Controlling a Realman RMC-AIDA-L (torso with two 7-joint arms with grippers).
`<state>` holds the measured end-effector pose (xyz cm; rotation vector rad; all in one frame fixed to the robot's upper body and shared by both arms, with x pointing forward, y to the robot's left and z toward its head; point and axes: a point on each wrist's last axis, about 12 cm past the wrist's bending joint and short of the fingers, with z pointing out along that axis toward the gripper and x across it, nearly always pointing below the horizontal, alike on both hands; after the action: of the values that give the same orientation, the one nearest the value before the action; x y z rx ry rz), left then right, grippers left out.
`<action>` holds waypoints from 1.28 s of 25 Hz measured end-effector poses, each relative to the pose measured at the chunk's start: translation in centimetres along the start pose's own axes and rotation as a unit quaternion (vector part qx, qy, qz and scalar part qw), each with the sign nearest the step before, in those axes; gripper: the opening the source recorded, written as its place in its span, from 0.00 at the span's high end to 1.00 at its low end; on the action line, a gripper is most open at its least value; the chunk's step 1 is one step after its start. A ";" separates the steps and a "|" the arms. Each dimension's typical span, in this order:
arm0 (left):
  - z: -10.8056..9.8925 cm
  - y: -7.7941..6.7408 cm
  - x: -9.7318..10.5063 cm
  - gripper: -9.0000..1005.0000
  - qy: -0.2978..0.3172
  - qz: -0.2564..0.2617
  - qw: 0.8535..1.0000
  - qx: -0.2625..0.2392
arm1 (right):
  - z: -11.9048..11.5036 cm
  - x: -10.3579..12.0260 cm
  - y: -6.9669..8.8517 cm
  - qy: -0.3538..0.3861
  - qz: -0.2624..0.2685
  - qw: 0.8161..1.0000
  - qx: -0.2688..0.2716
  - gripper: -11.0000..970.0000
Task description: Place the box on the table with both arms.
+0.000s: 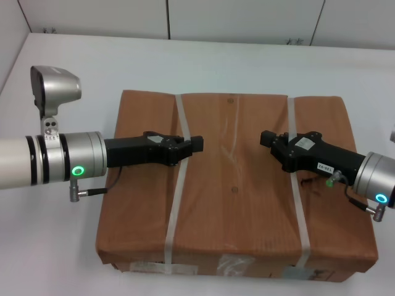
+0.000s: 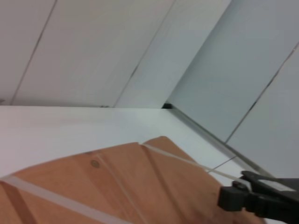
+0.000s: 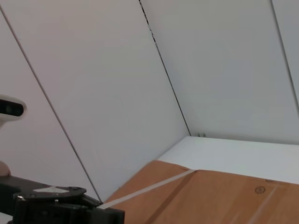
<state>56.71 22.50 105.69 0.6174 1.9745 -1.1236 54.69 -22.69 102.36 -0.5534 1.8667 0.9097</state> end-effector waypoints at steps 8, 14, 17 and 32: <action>0.4 0.9 0.5 0.93 0.013 0.011 0.999 -0.048 | 2.0 0.0 -0.2 0.036 -0.003 0.999 0.027 0.99; 0.9 1.7 1.0 0.93 0.034 0.022 0.995 -0.093 | 4.0 -0.5 -0.4 0.073 -0.011 0.996 0.058 0.99; 1.2 1.9 1.2 0.93 0.042 0.026 0.993 -0.108 | 4.6 -0.4 -0.6 0.092 -0.014 0.993 0.077 0.99; 1.3 2.6 1.9 0.93 0.059 0.038 0.988 -0.140 | 4.8 0.2 -0.8 0.109 0.000 0.988 0.105 0.99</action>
<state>57.89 22.75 102.47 0.6142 2.1411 -0.7583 57.84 -19.47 100.55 -0.5400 2.1295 0.6616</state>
